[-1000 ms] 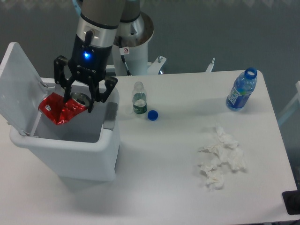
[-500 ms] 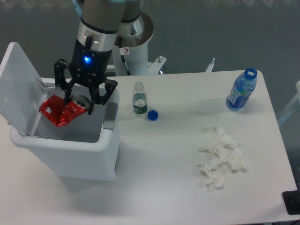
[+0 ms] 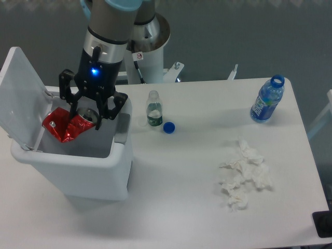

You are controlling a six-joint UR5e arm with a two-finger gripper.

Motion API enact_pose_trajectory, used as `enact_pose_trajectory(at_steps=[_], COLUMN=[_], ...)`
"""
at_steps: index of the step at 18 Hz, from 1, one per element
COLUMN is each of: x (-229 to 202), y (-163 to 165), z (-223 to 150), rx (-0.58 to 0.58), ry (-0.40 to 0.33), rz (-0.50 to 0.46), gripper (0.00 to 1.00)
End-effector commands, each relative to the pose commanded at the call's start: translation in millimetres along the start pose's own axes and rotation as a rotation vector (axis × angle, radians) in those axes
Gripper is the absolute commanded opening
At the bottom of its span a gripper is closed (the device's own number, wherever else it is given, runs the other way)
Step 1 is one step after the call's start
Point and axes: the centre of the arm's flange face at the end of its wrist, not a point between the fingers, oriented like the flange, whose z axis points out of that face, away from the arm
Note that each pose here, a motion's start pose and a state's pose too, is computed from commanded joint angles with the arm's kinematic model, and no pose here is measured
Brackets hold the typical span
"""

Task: Place the cans in the trash can

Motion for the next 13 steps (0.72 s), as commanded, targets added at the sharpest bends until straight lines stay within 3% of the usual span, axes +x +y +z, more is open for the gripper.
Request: enact_pose_trajectory(at_steps=[13], x=[-1.1], y=[4.3], z=[5.7], rx=[-0.012], ry=[0.004], rz=[-0.004], gripper=[0.64])
